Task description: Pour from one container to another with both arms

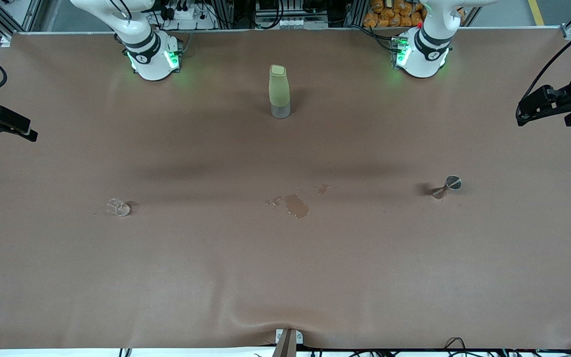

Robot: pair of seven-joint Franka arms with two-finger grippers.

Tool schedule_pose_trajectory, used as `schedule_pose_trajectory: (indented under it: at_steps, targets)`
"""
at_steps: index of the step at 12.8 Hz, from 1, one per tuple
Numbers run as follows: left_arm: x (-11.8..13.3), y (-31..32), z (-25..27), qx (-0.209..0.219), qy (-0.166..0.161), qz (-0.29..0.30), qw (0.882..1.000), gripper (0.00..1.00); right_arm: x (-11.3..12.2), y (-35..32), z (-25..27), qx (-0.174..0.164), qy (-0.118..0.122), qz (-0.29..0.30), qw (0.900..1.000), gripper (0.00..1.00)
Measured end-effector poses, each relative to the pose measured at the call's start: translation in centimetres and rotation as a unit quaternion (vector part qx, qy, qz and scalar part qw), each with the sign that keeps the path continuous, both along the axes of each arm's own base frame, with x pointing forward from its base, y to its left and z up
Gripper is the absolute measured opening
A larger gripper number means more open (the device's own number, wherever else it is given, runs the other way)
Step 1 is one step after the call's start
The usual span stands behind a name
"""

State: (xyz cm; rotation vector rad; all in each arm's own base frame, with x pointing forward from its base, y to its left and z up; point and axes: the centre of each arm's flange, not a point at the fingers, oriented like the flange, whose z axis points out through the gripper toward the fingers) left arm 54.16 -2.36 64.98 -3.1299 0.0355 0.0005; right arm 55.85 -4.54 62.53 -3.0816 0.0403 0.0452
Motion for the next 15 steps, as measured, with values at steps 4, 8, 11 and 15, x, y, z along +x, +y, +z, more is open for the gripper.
schedule_pose_trajectory:
  at_steps: [4, 8, 11, 15]
  targets:
    - [0.0, 0.4, 0.0, 0.000, 0.000, 0.004, 1.000, 1.00, 0.0, -0.1, 0.0, 0.000, 0.000, -0.001, 1.000, 1.00]
    - [-0.3, 1.6, -0.3, 0.000, 0.019, -0.023, 1.000, 1.00, 0.0, -0.4, 0.0, 0.000, -0.001, -0.004, 1.000, 1.00]
    - [-0.2, 4.0, -1.8, -0.005, 0.042, -0.073, 0.996, 1.00, -0.1, -1.1, 0.1, -0.001, -0.001, -0.010, 1.000, 1.00]
    - [0.5, 6.2, -6.3, -0.010, 0.057, -0.095, 0.994, 1.00, -0.1, -1.8, 0.1, 0.000, -0.002, -0.017, 1.000, 1.00]
